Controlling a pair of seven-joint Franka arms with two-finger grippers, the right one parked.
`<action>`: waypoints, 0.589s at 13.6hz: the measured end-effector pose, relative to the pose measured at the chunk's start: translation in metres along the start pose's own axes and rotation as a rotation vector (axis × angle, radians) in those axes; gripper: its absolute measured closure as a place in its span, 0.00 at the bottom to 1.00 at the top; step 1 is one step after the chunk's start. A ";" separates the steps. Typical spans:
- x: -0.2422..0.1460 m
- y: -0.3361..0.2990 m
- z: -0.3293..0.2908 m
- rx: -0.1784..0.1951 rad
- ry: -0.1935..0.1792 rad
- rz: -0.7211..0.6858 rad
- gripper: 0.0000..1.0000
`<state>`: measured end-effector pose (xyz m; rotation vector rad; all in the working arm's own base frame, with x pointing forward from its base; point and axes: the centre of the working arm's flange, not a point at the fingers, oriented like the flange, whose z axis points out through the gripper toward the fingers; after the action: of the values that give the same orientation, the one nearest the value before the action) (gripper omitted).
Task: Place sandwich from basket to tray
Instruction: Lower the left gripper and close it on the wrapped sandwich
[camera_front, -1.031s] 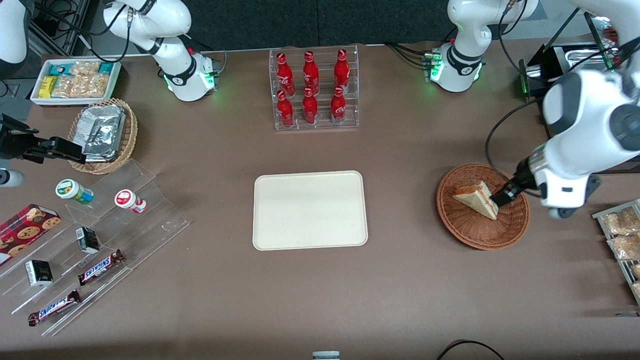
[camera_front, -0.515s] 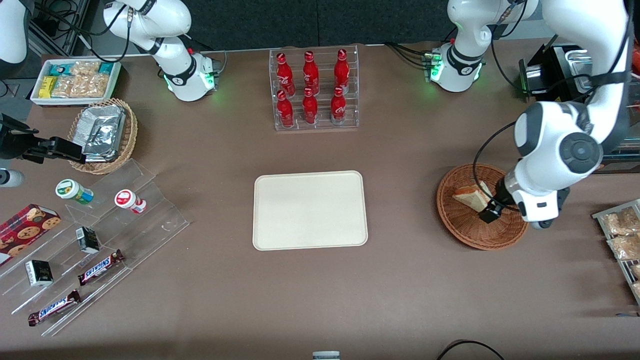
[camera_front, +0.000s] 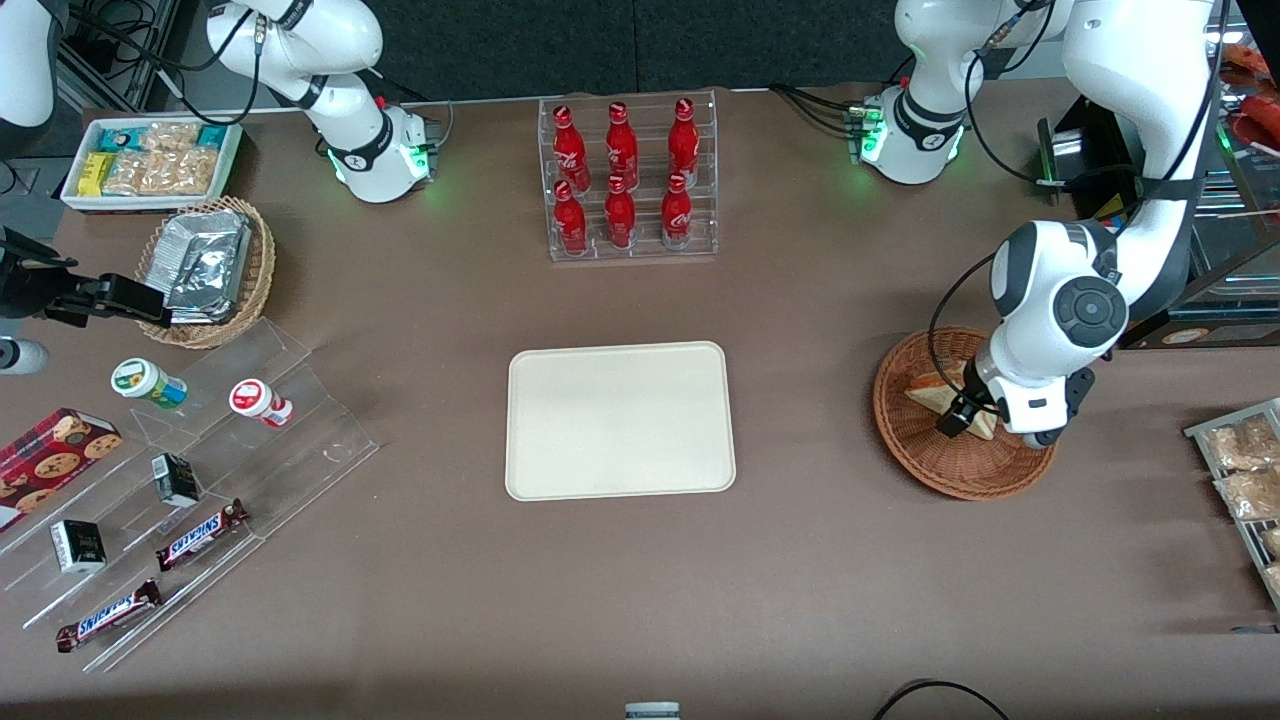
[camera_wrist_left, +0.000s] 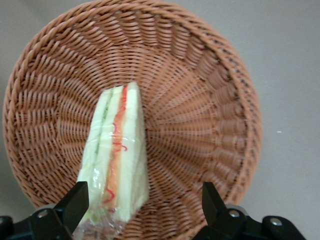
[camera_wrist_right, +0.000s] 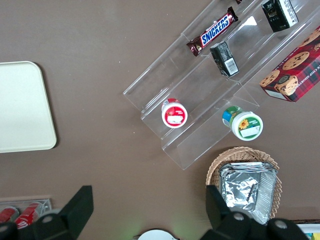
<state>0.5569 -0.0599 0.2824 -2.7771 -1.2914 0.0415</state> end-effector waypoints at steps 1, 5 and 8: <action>0.000 -0.002 0.003 0.007 -0.001 0.001 0.00; -0.003 -0.007 0.010 0.025 -0.003 0.009 0.00; -0.006 -0.011 0.018 0.031 -0.008 0.012 0.00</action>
<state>0.5437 -0.0568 0.2654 -2.7617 -1.2652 0.0719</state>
